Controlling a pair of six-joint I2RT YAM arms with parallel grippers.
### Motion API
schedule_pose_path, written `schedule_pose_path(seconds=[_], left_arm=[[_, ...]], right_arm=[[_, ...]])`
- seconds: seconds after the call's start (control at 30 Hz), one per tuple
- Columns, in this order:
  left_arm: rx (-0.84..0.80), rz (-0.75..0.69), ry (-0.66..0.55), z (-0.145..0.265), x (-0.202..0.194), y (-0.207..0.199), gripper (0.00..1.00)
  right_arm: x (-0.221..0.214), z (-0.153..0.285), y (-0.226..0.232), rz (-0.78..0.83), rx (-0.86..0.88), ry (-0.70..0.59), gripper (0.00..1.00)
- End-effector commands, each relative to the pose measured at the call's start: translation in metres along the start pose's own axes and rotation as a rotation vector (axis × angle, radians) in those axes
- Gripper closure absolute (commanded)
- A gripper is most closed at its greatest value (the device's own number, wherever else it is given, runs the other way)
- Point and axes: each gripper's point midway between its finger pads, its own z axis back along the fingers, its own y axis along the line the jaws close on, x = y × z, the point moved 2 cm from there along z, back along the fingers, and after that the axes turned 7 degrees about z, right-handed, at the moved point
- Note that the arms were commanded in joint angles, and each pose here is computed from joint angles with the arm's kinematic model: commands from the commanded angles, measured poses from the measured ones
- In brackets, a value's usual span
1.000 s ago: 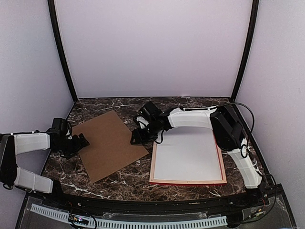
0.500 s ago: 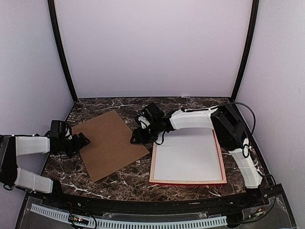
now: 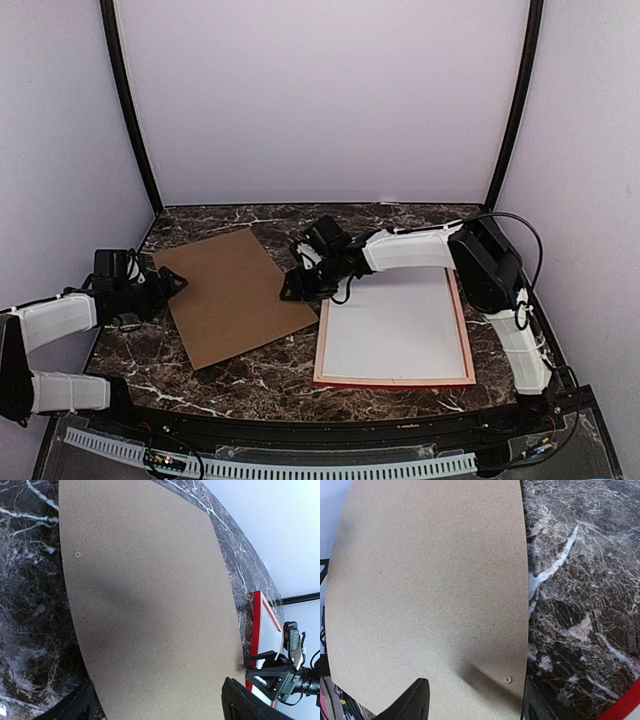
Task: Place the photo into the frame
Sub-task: Pick up the backboard from the center of the board.
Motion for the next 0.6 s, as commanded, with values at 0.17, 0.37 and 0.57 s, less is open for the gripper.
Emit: schedule_pose_path(seconds=[0.17,0.37,0.57], left_arm=[[-0.391,-0.126,0.065,0.034,0.006,-0.098,0.12],[-0.382,-0.159,0.044,0.043,0.017,-0.110,0.17],[-0.308,-0.149,0.061,0.038,0.022,-0.106,0.31]], right_arm=[[-0.056,-0.021,0.021,0.003,0.103,0.136,0.36],[-0.070,-0.027,0.022,0.012,0.127,0.158,0.37],[-0.072,-0.025,0.025,0.016,0.135,0.156,0.38]])
